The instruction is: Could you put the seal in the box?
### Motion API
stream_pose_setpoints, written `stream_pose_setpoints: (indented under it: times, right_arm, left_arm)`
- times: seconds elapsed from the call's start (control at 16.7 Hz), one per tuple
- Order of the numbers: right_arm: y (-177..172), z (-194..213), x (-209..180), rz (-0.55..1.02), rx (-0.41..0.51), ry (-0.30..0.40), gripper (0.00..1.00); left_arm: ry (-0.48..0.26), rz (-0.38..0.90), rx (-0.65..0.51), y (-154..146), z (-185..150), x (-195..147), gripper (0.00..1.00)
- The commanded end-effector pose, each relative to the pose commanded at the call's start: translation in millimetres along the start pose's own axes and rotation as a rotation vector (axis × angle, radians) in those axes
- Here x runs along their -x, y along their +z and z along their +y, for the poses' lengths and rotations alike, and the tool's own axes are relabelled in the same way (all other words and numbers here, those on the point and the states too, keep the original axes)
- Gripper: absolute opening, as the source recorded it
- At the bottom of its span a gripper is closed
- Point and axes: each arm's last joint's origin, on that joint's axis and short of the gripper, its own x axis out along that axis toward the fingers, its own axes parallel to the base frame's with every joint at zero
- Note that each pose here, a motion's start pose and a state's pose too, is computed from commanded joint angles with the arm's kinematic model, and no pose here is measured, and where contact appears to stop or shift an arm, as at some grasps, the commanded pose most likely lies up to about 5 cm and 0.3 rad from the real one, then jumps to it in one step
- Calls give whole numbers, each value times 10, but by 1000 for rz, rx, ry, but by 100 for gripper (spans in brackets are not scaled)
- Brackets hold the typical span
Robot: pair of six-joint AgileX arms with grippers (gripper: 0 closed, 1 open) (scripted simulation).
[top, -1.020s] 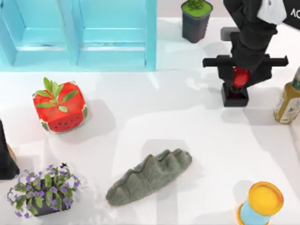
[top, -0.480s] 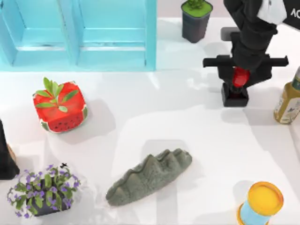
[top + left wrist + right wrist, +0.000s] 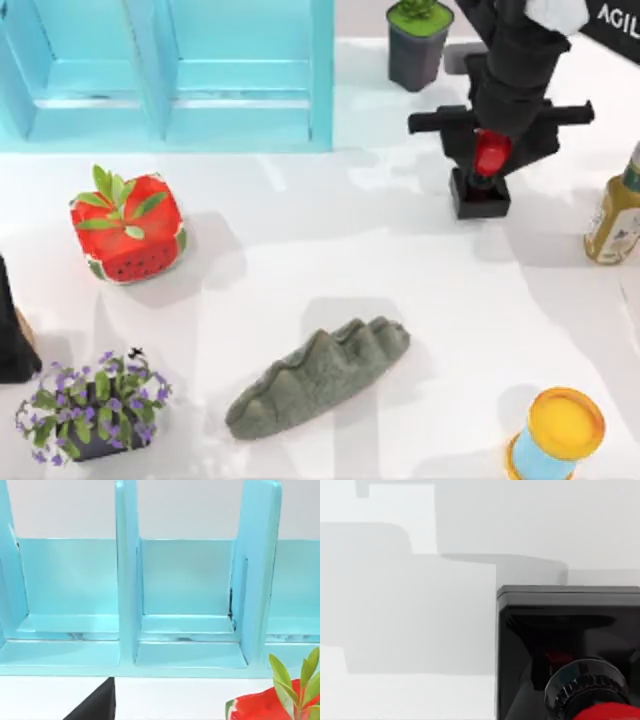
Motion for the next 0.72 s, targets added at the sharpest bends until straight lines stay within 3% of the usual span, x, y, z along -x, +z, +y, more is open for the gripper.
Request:
stream_pose_setpoints:
  times: [0.42,0.72]
  right_arm:
    - [87,-188,602,-2,-70,-2,0]
    - [93,-283,763,-11,-72,-10,0]
  left_arm:
    - [0,0,0,0,0,0,100]
    - [0,0,0,0,0,0,100]
